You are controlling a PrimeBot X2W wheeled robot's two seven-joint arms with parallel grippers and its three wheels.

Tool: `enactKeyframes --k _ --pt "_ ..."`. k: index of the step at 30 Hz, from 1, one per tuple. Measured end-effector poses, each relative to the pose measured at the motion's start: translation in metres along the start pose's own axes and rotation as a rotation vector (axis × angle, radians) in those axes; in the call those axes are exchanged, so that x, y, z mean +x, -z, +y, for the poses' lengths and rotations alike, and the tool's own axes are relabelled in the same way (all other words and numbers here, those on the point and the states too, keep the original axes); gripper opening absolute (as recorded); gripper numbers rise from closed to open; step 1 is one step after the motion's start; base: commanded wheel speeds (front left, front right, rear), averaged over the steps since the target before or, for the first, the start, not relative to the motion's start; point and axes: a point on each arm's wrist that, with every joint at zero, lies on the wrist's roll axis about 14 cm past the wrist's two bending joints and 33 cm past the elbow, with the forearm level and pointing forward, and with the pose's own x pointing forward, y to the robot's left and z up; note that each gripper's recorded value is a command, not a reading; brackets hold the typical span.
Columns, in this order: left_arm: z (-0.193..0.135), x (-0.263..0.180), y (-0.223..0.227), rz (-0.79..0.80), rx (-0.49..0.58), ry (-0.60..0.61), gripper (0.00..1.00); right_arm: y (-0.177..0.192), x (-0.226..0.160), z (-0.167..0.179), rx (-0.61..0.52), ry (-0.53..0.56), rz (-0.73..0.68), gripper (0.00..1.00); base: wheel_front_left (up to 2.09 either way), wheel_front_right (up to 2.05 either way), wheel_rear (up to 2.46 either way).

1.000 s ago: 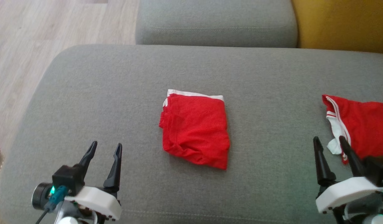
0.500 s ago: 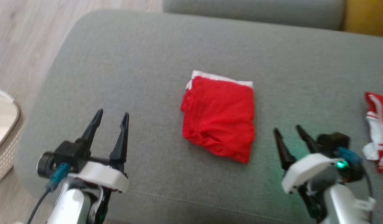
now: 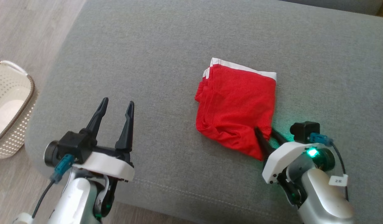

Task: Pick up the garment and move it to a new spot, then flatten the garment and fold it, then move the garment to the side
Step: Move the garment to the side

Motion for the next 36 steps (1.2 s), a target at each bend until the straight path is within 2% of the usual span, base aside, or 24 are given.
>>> enactKeyframes --k 10,15,20,27,32,36 --pt "-0.02 0.013 -0.002 -0.015 -0.016 0.059 1.0 -0.003 -0.01 -0.009 0.029 0.027 -0.037 0.0 0.0 0.0 0.0" --pt "-0.04 0.024 -0.003 -0.026 -0.027 0.123 1.0 -0.009 -0.028 -0.036 0.026 0.113 -0.069 0.0 0.0 0.0 0.0" --pt "-0.068 0.037 -0.002 -0.032 -0.046 0.204 1.0 -0.017 -0.055 -0.081 -0.024 0.257 -0.07 0.0 0.0 0.0 0.0" --pt "-0.104 0.054 0.003 -0.028 -0.071 0.313 1.0 -0.036 -0.128 -0.178 -0.066 0.529 -0.067 0.0 0.0 0.0 0.0" --pt "-0.123 0.066 0.008 -0.025 -0.083 0.363 1.0 -0.071 -0.168 -0.229 -0.084 0.675 -0.128 0.0 0.0 0.0 0.0" --pt "-0.128 0.072 0.012 -0.018 -0.089 0.376 1.0 -0.092 -0.188 -0.257 -0.089 0.745 -0.168 0.0 0.0 0.0 0.0"
